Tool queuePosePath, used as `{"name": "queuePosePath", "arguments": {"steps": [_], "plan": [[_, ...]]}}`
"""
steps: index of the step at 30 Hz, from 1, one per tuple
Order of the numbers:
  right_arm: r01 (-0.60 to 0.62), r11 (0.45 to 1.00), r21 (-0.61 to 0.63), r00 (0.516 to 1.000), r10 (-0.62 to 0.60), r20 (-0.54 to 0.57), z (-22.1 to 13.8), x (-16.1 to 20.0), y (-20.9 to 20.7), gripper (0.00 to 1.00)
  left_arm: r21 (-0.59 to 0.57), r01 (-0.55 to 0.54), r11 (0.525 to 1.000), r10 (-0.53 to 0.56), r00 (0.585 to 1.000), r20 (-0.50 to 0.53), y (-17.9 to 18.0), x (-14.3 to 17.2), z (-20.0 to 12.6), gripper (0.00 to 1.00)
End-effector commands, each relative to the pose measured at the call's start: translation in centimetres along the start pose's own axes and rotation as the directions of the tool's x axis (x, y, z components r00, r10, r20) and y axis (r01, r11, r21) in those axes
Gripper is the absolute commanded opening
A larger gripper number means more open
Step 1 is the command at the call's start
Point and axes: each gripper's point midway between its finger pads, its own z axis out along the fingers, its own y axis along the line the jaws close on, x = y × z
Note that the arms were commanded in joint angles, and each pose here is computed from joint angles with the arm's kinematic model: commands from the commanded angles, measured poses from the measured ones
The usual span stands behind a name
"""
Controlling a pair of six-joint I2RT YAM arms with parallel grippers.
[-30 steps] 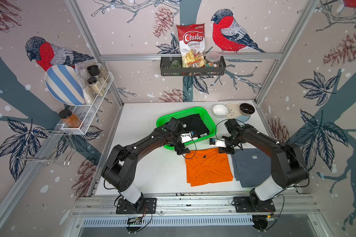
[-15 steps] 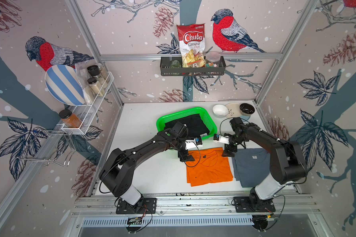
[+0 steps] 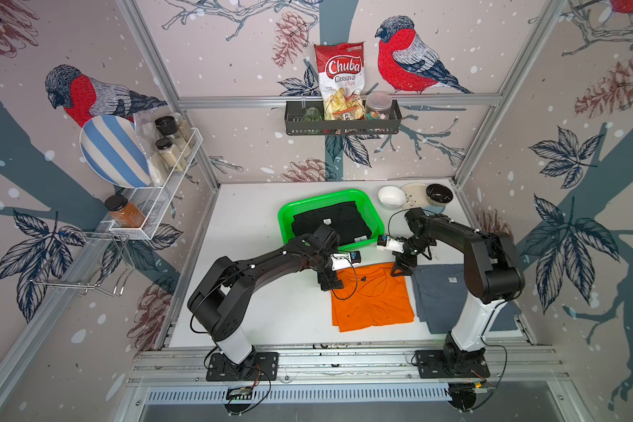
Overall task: Put the folded t-shirts into the basket
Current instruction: Pick up the T-shirt from the center of the board.
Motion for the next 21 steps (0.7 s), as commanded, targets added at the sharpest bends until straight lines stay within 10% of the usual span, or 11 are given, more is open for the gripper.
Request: {"name": "queuePosePath", "arguments": {"steps": [1, 21], "plan": [[0.005, 0.999, -0.038, 1.000, -0.005, -0.009, 0.1, -0.1, 0.4, 0.94, -0.022, -0.004, 1.000, 0.003, 0.999, -0.034, 1.0, 1.0, 0.0, 0.91], [0.083, 0.994, -0.070, 0.996, -0.084, -0.013, -0.9, -1.0, 2.5, 0.24, 0.145, 0.028, 0.989, -0.034, 0.999, 0.035, -0.8, 0.1, -1.3, 0.91]]}}
